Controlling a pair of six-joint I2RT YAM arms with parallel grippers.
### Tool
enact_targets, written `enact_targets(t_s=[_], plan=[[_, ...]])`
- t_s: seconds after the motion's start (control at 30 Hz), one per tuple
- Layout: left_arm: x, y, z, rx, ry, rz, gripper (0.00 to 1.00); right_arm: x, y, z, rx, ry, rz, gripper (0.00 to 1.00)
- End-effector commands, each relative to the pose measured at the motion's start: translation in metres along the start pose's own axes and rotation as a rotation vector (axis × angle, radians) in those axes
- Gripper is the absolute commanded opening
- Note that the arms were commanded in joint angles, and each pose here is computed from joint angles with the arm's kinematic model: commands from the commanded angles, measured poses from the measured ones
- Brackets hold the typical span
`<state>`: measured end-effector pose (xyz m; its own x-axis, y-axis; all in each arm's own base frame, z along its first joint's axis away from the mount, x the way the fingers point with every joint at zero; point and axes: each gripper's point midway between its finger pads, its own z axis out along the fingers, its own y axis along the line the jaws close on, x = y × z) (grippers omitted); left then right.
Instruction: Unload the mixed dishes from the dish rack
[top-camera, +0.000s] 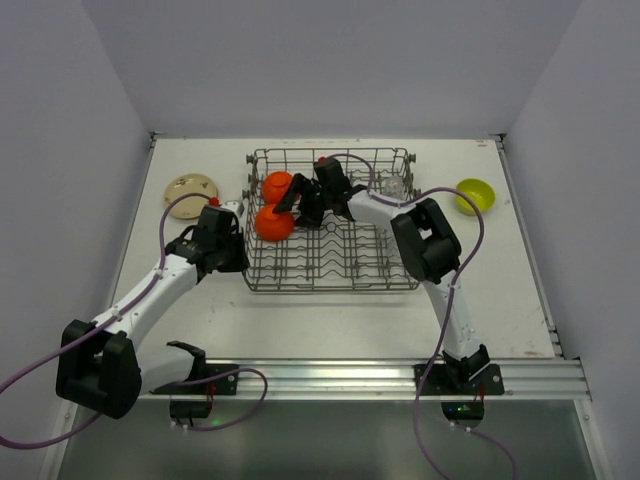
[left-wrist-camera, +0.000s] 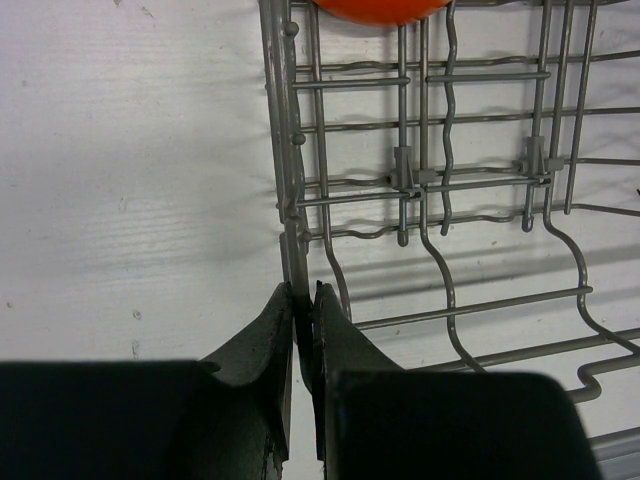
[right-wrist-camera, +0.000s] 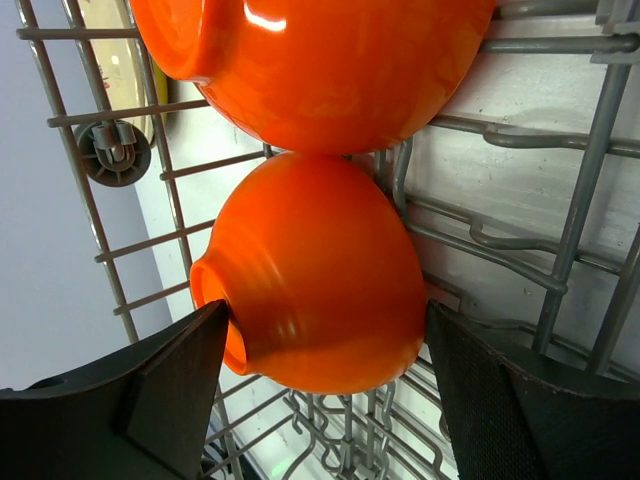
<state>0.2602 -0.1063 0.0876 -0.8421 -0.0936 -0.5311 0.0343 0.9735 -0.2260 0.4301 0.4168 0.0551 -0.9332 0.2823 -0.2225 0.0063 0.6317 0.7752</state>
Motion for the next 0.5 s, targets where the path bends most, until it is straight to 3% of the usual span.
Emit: enact_targets(t_s=[0.0, 0.47], plan=[[-0.016, -0.016, -0.006, 0.071, -0.052, 0.012, 0.0, 0.003, 0.016, -0.003, -0.064, 0.005, 0.0, 0.8], [-0.016, -0.016, -0.006, 0.071, -0.051, 0.012, 0.0, -0.001, 0.044, -0.022, -0.217, -0.061, -0.046, 0.76]])
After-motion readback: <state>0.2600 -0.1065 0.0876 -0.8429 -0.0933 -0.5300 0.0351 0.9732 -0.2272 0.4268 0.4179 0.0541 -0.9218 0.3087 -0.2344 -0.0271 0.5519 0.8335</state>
